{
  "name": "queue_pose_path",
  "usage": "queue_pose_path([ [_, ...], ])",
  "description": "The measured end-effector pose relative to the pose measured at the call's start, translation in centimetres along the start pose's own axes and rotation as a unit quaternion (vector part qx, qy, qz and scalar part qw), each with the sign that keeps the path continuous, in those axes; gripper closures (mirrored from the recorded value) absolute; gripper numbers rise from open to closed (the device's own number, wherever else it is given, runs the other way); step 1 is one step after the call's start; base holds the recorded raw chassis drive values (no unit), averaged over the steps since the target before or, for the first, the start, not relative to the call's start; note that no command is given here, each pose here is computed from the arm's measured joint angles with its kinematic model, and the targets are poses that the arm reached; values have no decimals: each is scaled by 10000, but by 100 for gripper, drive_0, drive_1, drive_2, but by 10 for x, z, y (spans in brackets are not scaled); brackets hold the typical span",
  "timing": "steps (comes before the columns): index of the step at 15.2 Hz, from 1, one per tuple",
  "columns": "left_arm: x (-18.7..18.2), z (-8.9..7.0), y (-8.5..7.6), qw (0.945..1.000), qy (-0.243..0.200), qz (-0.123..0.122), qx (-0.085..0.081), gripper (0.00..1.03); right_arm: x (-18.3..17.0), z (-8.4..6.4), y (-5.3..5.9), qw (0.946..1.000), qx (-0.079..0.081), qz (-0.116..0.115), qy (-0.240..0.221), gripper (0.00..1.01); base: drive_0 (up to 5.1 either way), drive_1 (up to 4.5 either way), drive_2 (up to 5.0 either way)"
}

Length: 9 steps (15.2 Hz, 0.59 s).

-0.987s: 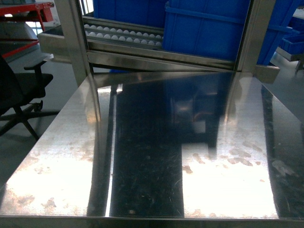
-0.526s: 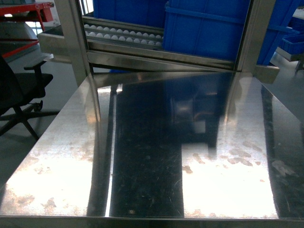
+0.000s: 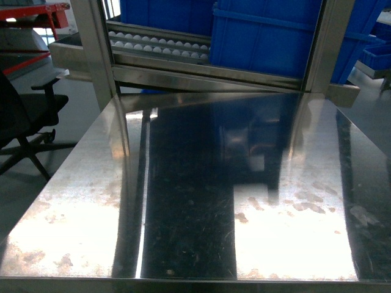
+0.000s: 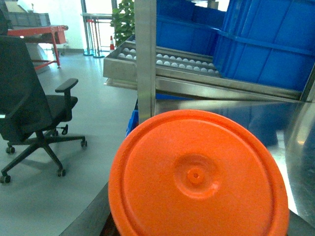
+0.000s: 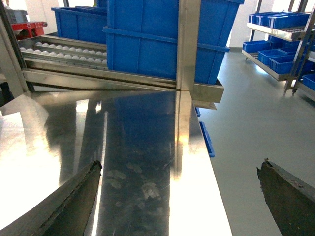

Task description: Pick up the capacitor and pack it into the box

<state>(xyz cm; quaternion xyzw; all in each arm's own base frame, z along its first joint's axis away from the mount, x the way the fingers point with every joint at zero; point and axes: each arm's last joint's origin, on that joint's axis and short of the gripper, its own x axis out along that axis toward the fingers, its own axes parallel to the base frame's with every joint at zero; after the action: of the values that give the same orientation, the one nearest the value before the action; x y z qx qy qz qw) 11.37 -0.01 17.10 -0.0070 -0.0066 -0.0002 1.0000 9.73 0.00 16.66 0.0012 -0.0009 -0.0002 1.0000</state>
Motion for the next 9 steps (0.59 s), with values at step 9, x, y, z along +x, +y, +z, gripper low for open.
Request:
queue_pose_path([
  [9, -16, -4, 0, 10000, 74, 3, 2, 58, 0, 0, 0, 10000, 0, -2, -4, 3, 0, 0, 0],
])
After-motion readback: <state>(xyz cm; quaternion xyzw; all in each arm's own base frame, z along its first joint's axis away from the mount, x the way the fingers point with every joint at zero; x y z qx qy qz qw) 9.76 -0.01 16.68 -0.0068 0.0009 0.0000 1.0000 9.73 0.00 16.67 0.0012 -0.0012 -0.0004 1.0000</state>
